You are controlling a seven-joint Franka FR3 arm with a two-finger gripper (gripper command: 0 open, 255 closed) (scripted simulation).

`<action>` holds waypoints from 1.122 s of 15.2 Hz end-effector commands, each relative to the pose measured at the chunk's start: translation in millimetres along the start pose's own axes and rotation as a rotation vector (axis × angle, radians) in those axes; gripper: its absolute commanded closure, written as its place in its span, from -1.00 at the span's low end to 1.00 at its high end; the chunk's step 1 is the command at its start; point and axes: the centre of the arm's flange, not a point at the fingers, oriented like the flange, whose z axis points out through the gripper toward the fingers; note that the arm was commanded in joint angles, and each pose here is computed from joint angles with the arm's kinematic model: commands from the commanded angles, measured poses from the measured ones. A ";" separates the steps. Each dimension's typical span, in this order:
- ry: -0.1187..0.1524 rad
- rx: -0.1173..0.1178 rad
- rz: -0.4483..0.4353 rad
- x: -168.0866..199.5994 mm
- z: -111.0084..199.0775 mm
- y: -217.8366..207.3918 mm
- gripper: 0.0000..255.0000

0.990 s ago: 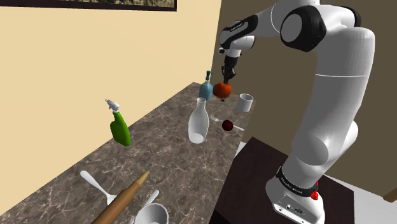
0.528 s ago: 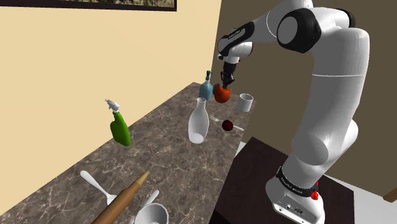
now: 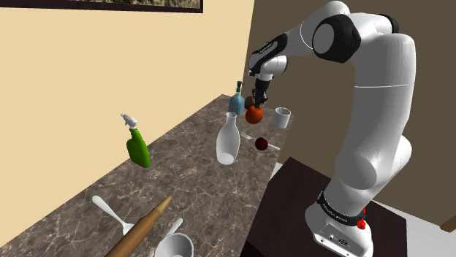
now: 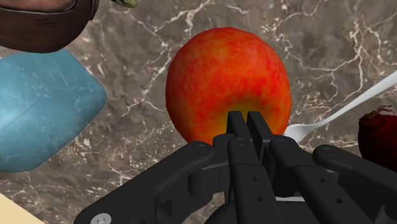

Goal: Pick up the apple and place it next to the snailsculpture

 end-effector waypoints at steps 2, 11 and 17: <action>0.000 -0.001 0.000 0.6 16.1 -0.5 1.00; 0.000 -0.001 0.000 0.3 25.7 -0.5 1.00; 0.000 -0.001 0.000 0.3 25.7 -0.5 -1.00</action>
